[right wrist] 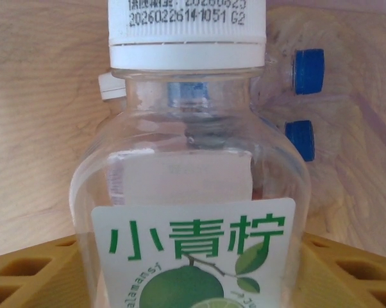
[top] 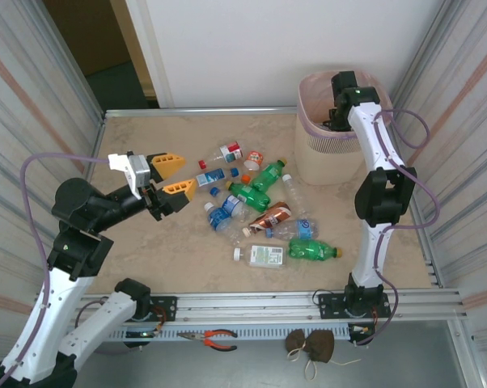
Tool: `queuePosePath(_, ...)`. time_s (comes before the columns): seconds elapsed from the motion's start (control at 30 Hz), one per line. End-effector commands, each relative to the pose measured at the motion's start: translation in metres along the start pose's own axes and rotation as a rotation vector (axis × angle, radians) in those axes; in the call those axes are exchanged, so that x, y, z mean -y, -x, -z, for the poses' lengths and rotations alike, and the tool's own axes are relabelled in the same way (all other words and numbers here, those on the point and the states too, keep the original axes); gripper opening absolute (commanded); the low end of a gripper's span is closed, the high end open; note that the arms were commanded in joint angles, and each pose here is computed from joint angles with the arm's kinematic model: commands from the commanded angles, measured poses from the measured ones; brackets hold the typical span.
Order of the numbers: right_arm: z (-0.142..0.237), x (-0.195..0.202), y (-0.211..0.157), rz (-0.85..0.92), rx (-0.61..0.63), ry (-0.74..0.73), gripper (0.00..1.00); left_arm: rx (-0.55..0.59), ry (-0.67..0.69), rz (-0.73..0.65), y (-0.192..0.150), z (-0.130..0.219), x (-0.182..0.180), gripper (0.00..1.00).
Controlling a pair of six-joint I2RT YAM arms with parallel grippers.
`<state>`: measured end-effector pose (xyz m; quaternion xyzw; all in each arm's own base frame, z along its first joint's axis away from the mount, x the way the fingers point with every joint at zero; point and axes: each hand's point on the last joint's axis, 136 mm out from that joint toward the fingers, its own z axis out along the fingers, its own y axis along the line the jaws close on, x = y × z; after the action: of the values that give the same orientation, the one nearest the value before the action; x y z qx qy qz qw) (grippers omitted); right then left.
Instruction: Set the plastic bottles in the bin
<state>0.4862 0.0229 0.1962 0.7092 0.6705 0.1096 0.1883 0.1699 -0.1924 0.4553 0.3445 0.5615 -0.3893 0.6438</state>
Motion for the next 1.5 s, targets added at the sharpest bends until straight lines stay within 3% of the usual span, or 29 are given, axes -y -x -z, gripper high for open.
queuePosePath(0.0, 0.014, 0.004, 0.010, -0.034, 0.027, -0.002, 0.76, -0.003, 0.014, -0.019, -0.003, 0.001, -0.002, 0.58)
queuePosePath(0.2, 0.040, -0.004, 0.018, -0.032, 0.041, 0.062, 0.84, -0.004, 0.018, -0.019, -0.003, 0.000, -0.003, 0.58)
queuePosePath(0.43, 0.077, -0.021, 0.025, 0.008, 0.049, 0.189, 0.75, -0.030, 0.048, 0.006, -0.009, -0.003, -0.011, 0.58)
queuePosePath(0.67, 0.123, -0.053, 0.028, 0.189, 0.070, 0.406, 0.73, -0.107, 0.158, 0.096, -0.031, -0.008, -0.036, 0.58)
queuePosePath(0.87, 0.174, -0.083, 0.017, 0.464, 0.099, 0.683, 0.69, -0.201, 0.255, 0.221, -0.061, -0.017, -0.062, 0.58)
queuePosePath(1.0, 0.213, -0.085, 0.013, 0.548, 0.122, 0.832, 0.66, -0.287, 0.340, 0.300, -0.084, -0.020, -0.080, 0.57)
queuePosePath(1.33, 0.249, -0.046, 0.023, 0.670, 0.230, 0.843, 0.65, -0.439, 0.563, 0.567, -0.153, -0.015, -0.123, 0.58)
queuePosePath(1.47, 0.252, -0.027, 0.028, 0.677, 0.245, 0.837, 0.65, -0.450, 0.728, 0.706, -0.183, 0.000, -0.145, 0.58)
